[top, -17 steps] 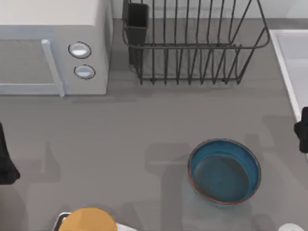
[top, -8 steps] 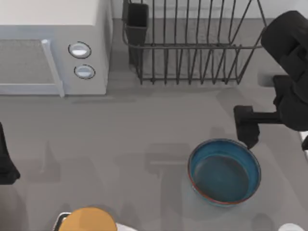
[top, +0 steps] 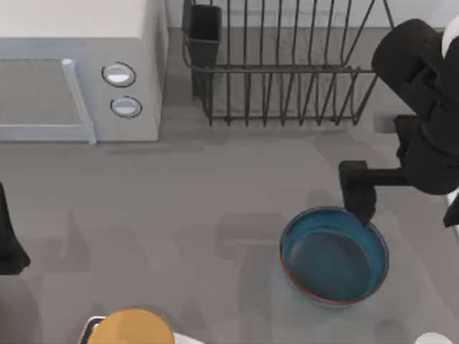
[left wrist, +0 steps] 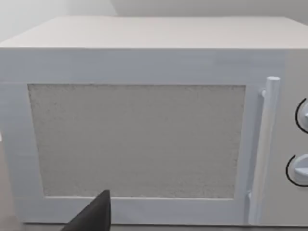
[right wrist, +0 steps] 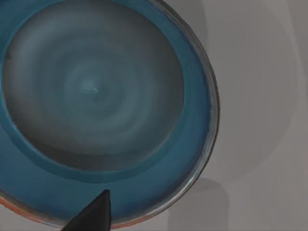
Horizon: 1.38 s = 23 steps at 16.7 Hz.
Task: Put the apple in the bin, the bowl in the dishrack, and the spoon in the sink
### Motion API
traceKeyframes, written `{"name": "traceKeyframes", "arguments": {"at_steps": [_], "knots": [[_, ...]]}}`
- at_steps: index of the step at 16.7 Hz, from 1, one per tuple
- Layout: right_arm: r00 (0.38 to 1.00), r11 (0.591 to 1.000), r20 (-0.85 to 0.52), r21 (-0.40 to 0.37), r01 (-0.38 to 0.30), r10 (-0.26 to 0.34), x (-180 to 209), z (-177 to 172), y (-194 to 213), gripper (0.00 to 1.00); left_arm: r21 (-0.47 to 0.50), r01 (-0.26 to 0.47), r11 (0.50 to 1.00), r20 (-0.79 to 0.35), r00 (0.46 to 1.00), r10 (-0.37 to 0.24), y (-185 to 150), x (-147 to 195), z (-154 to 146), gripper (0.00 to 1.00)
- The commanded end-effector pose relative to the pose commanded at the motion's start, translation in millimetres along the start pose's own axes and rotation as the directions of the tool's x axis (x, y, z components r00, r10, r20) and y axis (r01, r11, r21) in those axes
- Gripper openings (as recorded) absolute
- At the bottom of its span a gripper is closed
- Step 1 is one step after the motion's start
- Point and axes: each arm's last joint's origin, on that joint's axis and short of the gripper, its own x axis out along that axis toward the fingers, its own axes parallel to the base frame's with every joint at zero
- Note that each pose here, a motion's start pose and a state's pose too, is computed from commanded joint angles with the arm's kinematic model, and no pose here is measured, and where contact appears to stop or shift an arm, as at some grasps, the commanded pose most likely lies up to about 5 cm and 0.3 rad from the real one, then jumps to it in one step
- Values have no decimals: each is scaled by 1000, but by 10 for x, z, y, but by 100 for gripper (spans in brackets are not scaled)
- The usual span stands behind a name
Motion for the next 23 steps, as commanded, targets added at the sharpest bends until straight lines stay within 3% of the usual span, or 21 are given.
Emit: {"name": "traceKeyframes", "arguments": {"at_steps": [10, 15, 23], "knots": [[1000, 1000, 2, -3, -1, 1, 943, 8, 18, 100, 0, 0, 1000, 0, 1000, 0, 0, 0, 0, 100], [1000, 1000, -1, -3, 1, -1, 991, -3, 14, 100, 0, 0, 1000, 0, 1000, 0, 0, 0, 0, 100], [1000, 1000, -1, -3, 1, -1, 991, -3, 14, 40, 0, 0, 1000, 0, 1000, 0, 0, 0, 0, 100]]}}
